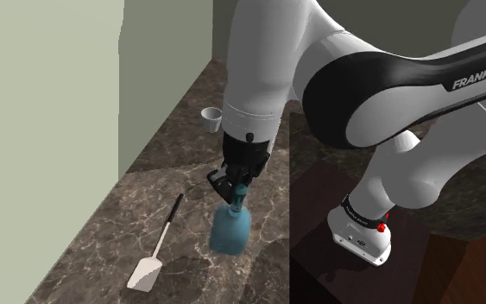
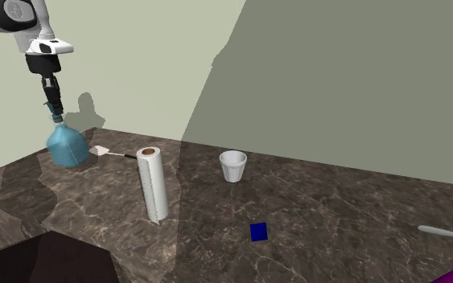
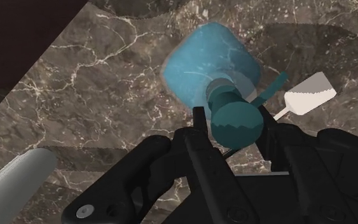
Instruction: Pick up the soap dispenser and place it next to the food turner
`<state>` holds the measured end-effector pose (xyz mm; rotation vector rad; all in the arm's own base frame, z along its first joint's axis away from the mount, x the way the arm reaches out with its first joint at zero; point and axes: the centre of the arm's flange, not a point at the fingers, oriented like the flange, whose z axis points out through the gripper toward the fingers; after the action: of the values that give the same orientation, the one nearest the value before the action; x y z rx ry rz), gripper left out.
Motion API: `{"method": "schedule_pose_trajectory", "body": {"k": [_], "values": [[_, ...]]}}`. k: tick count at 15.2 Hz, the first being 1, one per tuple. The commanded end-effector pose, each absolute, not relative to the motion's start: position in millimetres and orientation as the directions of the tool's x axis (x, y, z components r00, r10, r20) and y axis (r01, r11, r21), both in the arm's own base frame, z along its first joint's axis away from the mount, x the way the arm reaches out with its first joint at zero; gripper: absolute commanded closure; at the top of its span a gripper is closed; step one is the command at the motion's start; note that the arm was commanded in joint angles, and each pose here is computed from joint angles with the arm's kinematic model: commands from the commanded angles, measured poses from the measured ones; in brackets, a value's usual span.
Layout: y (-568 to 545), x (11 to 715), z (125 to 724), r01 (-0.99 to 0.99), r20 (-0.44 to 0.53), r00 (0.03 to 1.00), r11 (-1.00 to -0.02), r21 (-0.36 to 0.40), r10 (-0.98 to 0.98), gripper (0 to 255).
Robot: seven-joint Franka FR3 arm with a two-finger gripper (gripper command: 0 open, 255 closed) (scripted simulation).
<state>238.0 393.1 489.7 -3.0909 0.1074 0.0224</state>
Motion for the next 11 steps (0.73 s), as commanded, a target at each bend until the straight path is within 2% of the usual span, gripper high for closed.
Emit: {"method": "schedule_pose_trajectory", "body": {"k": [1,11], "values": [[393,239,479,-0.07,-0.016,0.997,-0.996,-0.049,-0.069,255],[393,238,429,-0.07,-0.016,0.997,-0.996,-0.049,-0.069,255]]}}
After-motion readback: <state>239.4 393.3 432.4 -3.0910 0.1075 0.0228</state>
